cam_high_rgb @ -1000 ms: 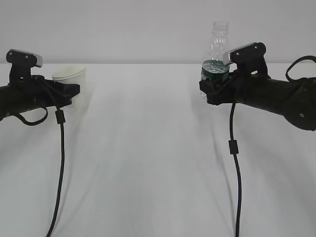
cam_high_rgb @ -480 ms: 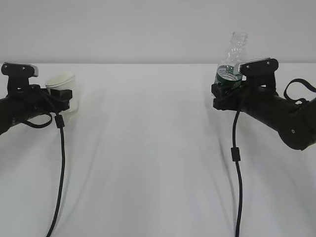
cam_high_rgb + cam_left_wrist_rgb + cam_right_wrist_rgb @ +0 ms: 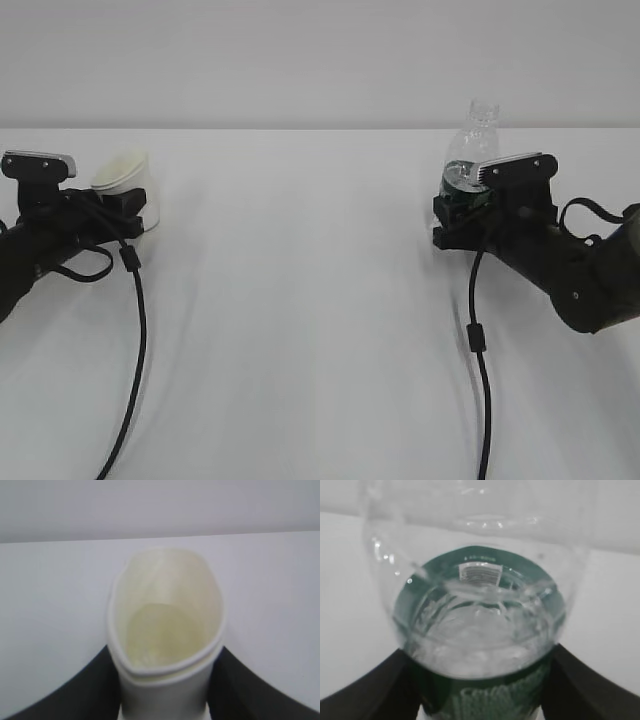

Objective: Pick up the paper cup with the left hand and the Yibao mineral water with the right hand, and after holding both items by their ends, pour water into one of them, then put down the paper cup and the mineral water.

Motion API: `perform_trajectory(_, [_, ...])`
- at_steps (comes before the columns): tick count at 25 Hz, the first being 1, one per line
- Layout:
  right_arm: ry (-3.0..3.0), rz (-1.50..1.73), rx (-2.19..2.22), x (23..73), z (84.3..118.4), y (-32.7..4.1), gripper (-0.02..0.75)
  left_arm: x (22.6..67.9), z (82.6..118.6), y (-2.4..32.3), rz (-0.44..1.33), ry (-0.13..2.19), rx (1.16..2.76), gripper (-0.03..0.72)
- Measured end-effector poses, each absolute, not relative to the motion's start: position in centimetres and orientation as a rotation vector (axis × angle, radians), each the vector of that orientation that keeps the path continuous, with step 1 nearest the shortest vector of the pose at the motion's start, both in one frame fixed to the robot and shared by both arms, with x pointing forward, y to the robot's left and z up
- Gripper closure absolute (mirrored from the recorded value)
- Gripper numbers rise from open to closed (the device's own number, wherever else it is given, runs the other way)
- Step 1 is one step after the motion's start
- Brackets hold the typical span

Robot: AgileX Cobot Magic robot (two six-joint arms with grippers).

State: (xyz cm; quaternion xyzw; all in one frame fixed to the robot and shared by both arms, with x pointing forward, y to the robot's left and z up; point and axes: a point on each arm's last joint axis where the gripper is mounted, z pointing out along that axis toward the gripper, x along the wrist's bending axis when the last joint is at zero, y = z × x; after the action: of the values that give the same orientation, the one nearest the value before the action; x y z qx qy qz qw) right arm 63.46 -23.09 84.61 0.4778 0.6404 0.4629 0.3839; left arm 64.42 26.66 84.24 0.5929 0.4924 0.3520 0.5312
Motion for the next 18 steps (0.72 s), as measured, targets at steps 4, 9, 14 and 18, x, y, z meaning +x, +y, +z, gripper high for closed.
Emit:
perform_trajectory(4, [1.633,1.181,1.213,63.3,83.3,-23.1,0.261,64.3,83.6,26.6,0.853,1.153,1.406,0.351])
perform_trajectory(9, [1.614,1.195,1.203,63.3,82.8,-23.1,0.261,64.2,82.9,26.6,0.857,1.137,1.386,0.352])
perform_trajectory(14, [1.602,1.200,1.200,63.3,82.5,-23.1,0.261,64.1,82.7,26.5,0.858,1.125,1.379,0.333])
perform_trajectory(18, [1.602,1.201,1.200,63.3,82.5,-23.1,0.248,64.1,82.5,26.5,0.853,1.123,1.386,0.212])
